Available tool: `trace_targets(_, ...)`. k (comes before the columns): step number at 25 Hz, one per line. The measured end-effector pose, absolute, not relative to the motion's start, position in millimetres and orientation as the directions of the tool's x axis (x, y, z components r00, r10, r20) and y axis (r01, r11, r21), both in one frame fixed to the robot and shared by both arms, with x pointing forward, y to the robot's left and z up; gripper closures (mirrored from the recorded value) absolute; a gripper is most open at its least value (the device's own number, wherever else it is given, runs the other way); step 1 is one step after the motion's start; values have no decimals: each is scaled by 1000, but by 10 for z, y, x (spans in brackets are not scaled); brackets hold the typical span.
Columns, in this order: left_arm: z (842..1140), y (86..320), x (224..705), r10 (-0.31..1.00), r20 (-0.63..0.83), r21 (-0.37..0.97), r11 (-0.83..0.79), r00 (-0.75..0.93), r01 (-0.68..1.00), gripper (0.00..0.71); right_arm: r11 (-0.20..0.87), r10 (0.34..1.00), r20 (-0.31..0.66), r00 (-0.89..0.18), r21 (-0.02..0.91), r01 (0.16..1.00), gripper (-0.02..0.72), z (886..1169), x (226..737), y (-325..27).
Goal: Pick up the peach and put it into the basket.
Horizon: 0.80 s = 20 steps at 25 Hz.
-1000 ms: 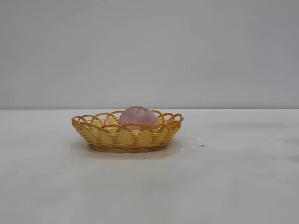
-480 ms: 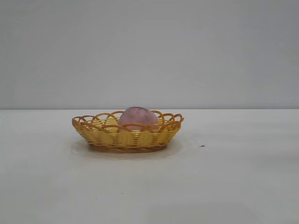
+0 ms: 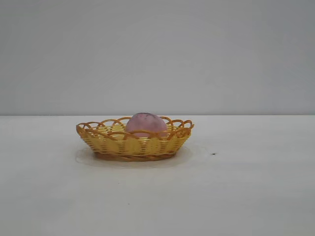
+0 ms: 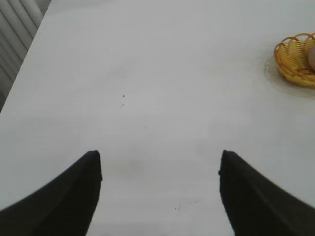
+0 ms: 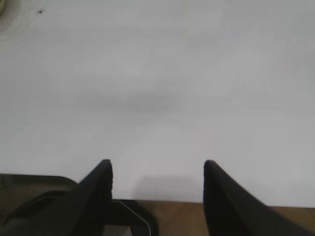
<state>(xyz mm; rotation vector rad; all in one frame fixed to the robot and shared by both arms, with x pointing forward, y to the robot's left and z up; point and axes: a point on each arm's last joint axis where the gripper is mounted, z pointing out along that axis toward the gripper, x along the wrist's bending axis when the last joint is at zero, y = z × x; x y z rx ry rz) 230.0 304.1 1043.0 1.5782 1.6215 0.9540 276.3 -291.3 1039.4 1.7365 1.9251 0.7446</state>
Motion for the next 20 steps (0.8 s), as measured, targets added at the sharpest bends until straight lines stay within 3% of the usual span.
trace_targets(9, 10430, 3041, 2300, 999, 25, 862, 0, -41, 507, 261, 55, 992, 13, -126, 847, 529, 351, 10435, 2320, -2947)
trace_targets(20, 10430, 3039, 2300, 999, 23, 862, 0, -40, 507, 261, 58, 992, 10, -128, 855, 516, 351, 10430, 2288, -2949)
